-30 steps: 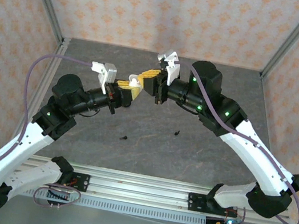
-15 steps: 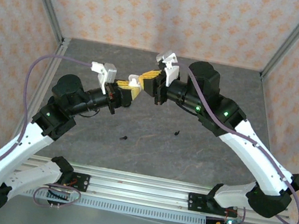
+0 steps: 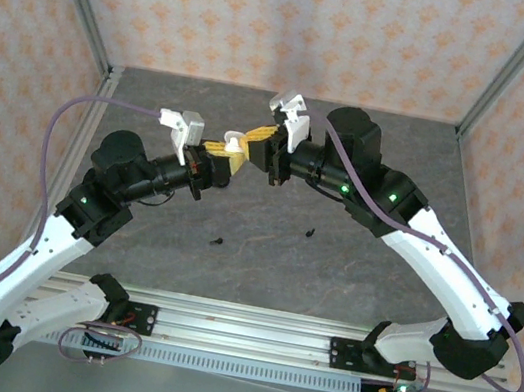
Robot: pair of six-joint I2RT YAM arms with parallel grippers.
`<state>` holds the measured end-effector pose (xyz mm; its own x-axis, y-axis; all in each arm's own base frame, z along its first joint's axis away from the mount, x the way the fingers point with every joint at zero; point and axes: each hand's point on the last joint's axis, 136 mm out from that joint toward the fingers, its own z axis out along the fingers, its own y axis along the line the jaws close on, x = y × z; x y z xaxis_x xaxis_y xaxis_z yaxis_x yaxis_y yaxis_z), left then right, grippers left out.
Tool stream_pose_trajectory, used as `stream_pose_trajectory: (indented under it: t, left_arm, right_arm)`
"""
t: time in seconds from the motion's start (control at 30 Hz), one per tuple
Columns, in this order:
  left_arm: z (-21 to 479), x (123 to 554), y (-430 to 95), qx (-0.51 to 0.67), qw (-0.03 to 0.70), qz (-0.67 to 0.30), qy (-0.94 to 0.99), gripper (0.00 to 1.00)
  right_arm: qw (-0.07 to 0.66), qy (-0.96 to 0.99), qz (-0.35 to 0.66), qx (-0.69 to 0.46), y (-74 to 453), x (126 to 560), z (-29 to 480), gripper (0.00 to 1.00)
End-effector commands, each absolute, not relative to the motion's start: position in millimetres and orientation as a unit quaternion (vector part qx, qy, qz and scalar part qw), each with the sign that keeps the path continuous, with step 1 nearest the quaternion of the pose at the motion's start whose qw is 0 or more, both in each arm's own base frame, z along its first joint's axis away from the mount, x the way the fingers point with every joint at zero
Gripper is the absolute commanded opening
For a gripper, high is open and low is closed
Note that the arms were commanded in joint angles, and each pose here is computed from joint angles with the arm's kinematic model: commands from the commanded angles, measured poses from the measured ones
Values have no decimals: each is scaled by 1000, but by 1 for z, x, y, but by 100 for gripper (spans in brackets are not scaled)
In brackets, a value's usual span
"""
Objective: Insert wireless bluetooth earbuds into charging case
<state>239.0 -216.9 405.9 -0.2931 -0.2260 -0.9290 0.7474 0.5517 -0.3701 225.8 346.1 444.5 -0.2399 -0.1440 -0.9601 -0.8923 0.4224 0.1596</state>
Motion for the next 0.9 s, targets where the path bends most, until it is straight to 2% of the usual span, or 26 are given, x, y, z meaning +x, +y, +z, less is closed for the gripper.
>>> stream_pose_trajectory:
  t: [0.0,0.7,0.77,0.87]
  left_arm:
    - [425,234,-212,195,590,-425,658,0]
    - [425,244,-216,190,593,-425,657,0]
    - [424,245,-216,190,592,-425,658,0]
    - [423,245,-216,189,593,-424,658,0]
  right_arm:
    - [469,688,400,-383,349,215,442,13]
    - [430,720,400,-369,355,220,422,13]
    - [423,722,408,-366,357,219,423,18]
    - [419,724,416,-357,358,220,426,31]
